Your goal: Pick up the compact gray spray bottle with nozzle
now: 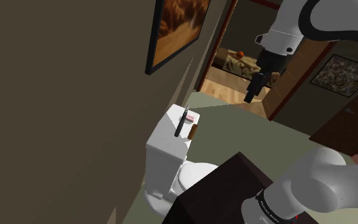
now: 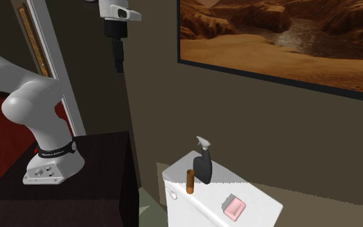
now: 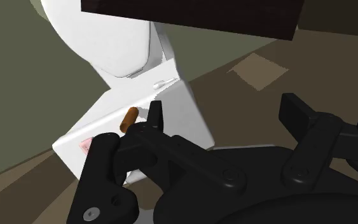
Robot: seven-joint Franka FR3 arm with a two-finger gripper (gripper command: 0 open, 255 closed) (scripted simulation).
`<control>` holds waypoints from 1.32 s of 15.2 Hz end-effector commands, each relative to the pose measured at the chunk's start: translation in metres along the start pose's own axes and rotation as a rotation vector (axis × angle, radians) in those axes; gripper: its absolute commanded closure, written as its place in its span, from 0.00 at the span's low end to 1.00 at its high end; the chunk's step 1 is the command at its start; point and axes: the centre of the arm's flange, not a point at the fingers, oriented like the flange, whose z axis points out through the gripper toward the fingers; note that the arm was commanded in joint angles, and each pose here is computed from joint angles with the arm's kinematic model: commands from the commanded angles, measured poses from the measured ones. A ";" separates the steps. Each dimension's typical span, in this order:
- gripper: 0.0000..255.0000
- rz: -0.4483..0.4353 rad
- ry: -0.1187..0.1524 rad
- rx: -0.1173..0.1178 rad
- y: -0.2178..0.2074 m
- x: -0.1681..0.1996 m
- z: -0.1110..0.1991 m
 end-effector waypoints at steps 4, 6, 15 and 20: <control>0.00 0.086 0.041 -0.019 -0.009 0.013 0.034; 0.00 0.143 0.068 -0.031 -0.014 0.023 0.057; 0.00 0.401 0.190 -0.086 -0.026 0.079 0.154; 0.00 0.544 0.257 -0.117 -0.023 0.115 0.206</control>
